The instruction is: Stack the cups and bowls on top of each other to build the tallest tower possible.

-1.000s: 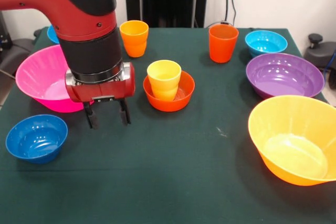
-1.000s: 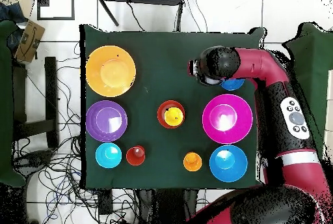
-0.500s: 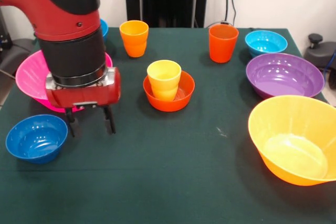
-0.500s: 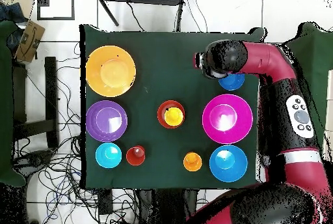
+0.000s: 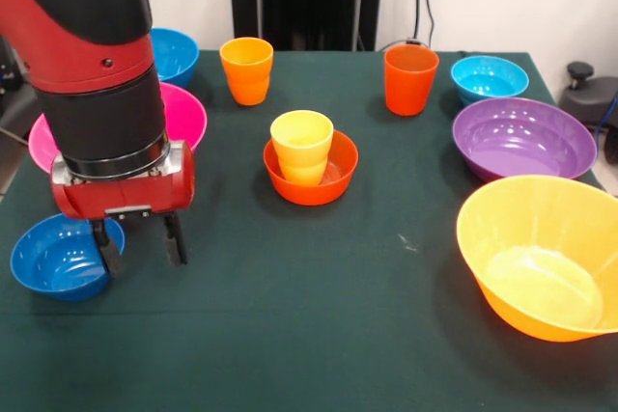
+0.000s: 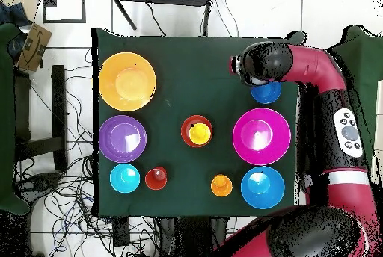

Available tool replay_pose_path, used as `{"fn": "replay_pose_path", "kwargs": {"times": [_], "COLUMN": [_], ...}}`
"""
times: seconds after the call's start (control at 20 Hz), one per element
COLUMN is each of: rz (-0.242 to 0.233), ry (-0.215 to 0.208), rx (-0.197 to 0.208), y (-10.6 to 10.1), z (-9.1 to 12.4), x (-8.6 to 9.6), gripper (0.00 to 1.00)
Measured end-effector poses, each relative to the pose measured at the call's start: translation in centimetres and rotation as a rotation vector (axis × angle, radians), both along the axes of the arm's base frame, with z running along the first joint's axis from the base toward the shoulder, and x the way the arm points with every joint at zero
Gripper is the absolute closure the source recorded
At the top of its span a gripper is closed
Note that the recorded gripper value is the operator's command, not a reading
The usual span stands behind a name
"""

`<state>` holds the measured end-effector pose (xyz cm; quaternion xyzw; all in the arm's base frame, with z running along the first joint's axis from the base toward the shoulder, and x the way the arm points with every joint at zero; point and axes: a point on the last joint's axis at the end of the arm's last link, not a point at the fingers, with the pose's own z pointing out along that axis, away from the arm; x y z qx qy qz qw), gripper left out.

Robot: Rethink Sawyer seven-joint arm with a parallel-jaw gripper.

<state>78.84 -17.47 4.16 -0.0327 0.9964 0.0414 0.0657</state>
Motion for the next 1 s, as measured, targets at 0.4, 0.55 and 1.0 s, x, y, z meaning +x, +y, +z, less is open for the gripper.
{"fn": "replay_pose_path", "kwargs": {"times": [0.4, 0.55, 1.0], "rz": [0.006, 0.002, -0.010], "ry": [0.013, 0.013, 0.013], "rx": [0.011, 0.010, 0.004], "y": [-1.2, -1.6, -3.3], "z": [-1.4, -1.4, -1.5], "x": [-0.8, -0.9, -1.4], "gripper": [0.00, 0.00, 0.00]}}
